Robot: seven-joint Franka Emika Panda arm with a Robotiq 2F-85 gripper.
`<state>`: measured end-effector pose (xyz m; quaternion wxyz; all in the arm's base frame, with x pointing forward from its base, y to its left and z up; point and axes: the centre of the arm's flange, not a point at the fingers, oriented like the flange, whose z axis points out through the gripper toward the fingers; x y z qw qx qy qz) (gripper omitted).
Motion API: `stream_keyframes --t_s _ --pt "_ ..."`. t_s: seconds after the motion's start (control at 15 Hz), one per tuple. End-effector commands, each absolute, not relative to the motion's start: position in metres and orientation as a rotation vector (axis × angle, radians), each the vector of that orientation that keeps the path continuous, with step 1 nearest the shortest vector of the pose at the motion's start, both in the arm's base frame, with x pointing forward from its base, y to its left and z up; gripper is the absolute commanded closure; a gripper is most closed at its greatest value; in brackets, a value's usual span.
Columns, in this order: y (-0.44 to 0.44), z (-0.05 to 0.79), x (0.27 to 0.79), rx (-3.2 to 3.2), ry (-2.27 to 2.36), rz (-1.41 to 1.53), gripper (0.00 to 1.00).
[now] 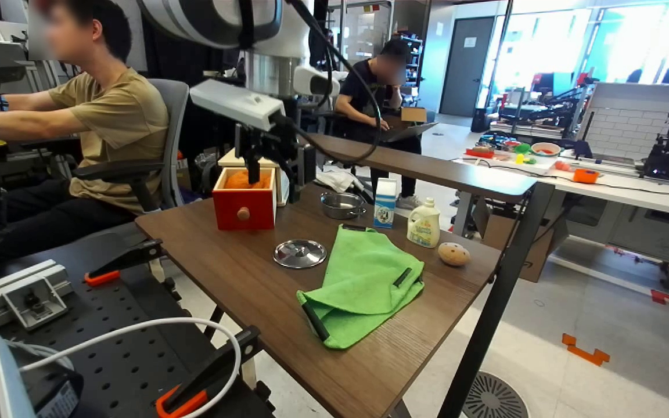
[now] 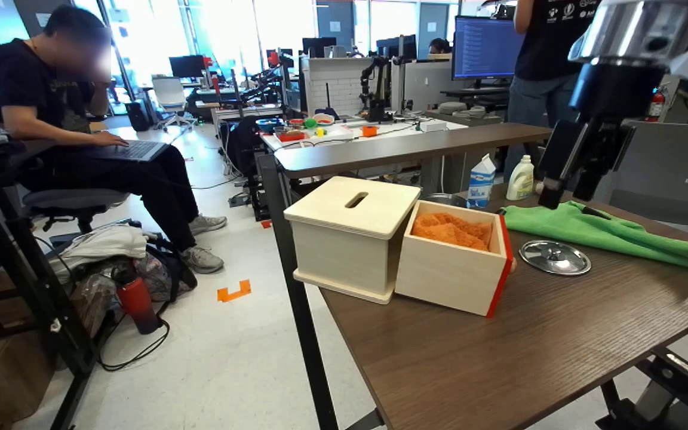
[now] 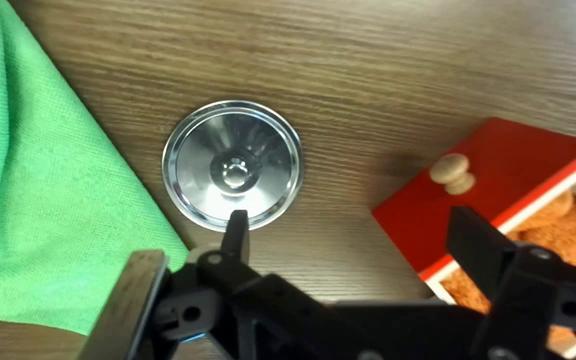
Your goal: Uncover the pot
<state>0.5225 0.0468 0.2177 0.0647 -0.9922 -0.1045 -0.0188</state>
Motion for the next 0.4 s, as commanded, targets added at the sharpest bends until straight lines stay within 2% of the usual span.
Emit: stream_keyframes --t_s 0.0,0.33 --pt "0.047 0.235 0.522 -2.999 -0.302 -0.04 0.0" --pt "0.048 0.238 0.52 -3.008 -0.304 -0.022 0.0"
